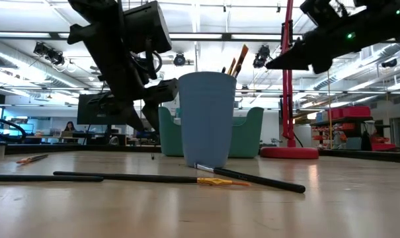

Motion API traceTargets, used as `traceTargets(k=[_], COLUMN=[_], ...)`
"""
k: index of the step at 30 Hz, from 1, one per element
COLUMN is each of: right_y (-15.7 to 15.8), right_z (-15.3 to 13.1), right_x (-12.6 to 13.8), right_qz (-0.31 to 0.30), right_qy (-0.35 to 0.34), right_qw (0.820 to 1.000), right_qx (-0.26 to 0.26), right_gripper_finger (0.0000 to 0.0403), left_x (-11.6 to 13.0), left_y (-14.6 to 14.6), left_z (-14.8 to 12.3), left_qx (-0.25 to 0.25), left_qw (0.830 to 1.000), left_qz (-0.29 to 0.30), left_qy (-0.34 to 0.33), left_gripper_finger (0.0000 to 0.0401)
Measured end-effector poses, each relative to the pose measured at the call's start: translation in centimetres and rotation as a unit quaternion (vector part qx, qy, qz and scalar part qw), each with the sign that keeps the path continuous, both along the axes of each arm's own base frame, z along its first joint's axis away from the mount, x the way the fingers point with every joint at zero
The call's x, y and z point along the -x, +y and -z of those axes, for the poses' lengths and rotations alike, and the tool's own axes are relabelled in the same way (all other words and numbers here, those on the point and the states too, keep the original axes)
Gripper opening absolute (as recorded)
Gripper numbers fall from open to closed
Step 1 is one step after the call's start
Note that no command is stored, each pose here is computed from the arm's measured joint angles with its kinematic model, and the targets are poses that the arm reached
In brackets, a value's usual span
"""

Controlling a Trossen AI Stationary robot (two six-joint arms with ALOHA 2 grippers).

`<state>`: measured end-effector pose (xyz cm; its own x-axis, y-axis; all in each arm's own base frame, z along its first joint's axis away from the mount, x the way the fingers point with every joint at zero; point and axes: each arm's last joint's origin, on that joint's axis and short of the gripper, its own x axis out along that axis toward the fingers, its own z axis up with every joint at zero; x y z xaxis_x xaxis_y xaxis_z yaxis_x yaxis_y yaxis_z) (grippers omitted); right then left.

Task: Pick & Place Paint Supplies
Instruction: Put the silver paint brush into the blue cup

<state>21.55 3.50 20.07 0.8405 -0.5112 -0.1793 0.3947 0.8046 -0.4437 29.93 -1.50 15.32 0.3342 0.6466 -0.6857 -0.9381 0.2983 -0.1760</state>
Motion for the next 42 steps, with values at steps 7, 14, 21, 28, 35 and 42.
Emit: traceTargets(k=[7,14,21,28,35,42], right_y=[-0.6,-0.9,-0.9,-1.0,-1.0,-1.0], right_z=[0.5,0.5,0.6,0.7,0.7,0.7], right_x=[0.1,0.1,0.1,0.0,0.0,0.0], right_qz=[0.022,0.032,0.029,0.018,0.019,0.018], right_qy=[0.019,0.019,0.022,0.023,0.023,0.024], right_qw=[1.000,0.999,0.999,0.999,0.999,0.999], right_qx=[-0.003,-0.006,-0.007,-0.022,-0.021,-0.020], right_gripper_finger=[0.0072,0.0101,0.0110,0.0110,0.0110,0.0110], left_x=[-0.2,-0.3,-1.4,-1.8,-1.9,-1.7], left_y=[0.3,1.8,2.1,2.7,3.7,4.0], left_z=[-0.2,-0.3,1.7,4.3,5.5,6.0], left_qx=[-0.029,-0.037,-0.016,-0.003,0.005,0.006], left_qw=[0.999,0.998,0.998,0.999,0.998,0.997], left_qz=[-0.023,-0.047,-0.050,-0.048,-0.060,-0.016], left_qy=[-0.024,-0.029,-0.027,0.007,0.024,0.081], left_gripper_finger=[0.0170,0.0170,0.0170,0.0170,0.0170,0.0146])
